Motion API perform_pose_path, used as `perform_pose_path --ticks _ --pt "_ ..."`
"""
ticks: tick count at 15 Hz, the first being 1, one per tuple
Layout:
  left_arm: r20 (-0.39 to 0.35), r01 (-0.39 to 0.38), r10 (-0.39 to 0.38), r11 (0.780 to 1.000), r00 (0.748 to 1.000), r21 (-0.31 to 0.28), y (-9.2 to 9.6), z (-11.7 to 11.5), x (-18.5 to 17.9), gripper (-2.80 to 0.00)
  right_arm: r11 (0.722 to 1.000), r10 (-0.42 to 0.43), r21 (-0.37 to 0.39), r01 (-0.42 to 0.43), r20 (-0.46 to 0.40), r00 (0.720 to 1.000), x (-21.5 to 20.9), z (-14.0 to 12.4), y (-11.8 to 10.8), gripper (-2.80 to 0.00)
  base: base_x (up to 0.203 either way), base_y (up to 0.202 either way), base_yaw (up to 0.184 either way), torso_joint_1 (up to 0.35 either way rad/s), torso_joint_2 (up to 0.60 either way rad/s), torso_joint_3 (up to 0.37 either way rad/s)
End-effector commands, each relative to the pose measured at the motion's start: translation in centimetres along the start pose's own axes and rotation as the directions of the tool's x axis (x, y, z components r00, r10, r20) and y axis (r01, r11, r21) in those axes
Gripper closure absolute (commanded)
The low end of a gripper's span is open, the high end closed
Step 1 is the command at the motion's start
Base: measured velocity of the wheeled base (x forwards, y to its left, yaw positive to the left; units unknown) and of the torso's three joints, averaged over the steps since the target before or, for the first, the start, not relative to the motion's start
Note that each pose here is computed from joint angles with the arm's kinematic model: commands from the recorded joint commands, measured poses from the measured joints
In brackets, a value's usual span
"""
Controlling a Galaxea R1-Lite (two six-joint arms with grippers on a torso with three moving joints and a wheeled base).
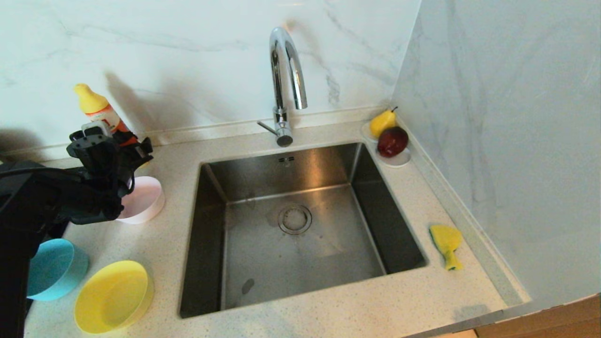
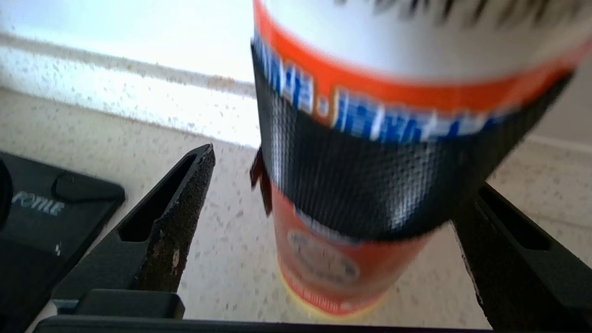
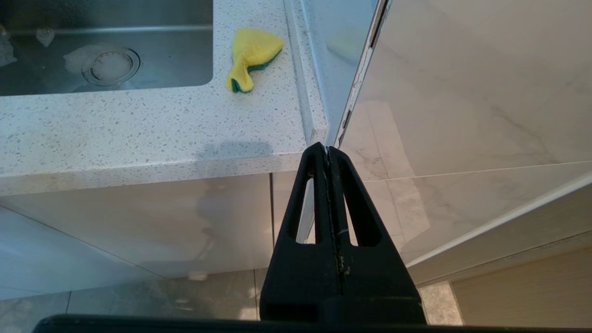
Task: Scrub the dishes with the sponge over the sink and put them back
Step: Grab the dish soap
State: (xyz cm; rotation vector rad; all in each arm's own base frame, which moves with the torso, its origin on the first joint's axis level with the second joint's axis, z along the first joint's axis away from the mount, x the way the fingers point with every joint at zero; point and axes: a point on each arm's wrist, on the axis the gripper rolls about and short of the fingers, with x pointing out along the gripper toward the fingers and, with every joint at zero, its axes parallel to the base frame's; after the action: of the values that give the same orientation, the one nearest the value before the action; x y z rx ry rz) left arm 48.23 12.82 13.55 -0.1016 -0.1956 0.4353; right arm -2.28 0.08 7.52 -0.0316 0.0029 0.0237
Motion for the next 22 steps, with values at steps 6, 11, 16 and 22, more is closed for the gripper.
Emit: perform_pose_path --ticks 6,11,16,22 --pt "0.045 -0.001 0.001 1.000 0.999 0.002 -0.2 -0.3 1.2 -2.80 1.000 -0.001 -0.001 0.001 0.000 1.000 0.0 0.0 0.0 0.00 0.000 0.000 0.000 0.000 0.00 0.000" --pt "0.050 -0.001 0.001 1.000 0.999 0.003 -0.3 -0.4 1.6 -2.80 1.000 0.000 0.000 0.000 -0.001 1.000 0.0 0.0 0.0 0.00 0.000 0.000 0.000 0.000 0.00 0.000" --pt "0.060 -0.014 0.014 1.000 0.998 0.001 -0.4 -0.3 2.0 -2.29 1.000 0.001 0.000 -0.001 -0.001 1.000 0.0 0.0 0.0 0.00 0.000 0.000 0.000 0.000 0.00 0.000" --pt "0.060 -0.016 0.016 1.000 0.998 0.002 -0.3 -0.8 2.2 0.00 1.000 0.001 -0.001 -0.001 0.000 1.000 0.0 0.0 0.0 0.00 0.000 0.000 0.000 0.000 0.00 0.000"
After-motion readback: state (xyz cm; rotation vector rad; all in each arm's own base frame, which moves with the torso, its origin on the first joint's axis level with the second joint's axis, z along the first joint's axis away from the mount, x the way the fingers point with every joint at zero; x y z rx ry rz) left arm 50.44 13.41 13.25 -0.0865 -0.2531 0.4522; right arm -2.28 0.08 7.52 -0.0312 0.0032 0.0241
